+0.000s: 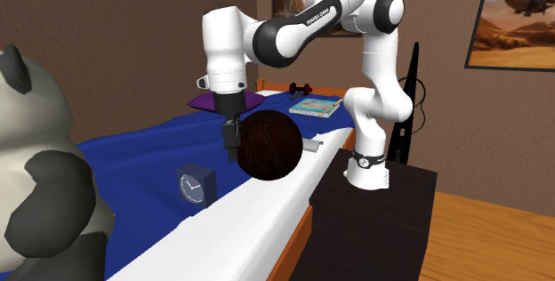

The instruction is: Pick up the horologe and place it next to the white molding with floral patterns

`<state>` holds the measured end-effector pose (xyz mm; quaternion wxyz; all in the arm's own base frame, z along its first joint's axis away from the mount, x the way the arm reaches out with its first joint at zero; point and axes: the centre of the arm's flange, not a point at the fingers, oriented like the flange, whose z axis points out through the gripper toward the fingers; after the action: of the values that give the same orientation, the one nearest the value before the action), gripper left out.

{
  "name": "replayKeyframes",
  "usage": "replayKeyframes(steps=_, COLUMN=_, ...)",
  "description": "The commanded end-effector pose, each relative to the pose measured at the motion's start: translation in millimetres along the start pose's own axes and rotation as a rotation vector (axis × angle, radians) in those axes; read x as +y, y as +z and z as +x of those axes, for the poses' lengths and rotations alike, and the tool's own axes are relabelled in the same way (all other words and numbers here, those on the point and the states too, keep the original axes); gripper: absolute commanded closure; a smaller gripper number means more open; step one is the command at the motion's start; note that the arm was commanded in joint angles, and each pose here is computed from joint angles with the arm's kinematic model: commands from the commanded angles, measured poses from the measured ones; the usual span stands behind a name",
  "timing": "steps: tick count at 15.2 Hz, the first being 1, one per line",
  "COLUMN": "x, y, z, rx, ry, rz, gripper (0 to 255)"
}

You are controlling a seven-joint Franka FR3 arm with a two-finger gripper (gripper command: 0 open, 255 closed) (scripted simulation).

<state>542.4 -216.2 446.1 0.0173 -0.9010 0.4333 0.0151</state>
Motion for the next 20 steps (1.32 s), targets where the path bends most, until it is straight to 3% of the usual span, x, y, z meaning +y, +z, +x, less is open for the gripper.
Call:
replayKeyframes(steps=1, x=6, y=11, z=20, rx=0.006, ry=0.061, rz=-0.003, gripper=0)
replayKeyframes(steps=11, x=51, y=56, z=129, rx=0.032, ry=0.352, rz=-0.018, gripper=0)
replayKeyframes(steps=20, x=52, y=96, z=130, rx=0.032, ry=0.352, rz=-0.018, gripper=0)
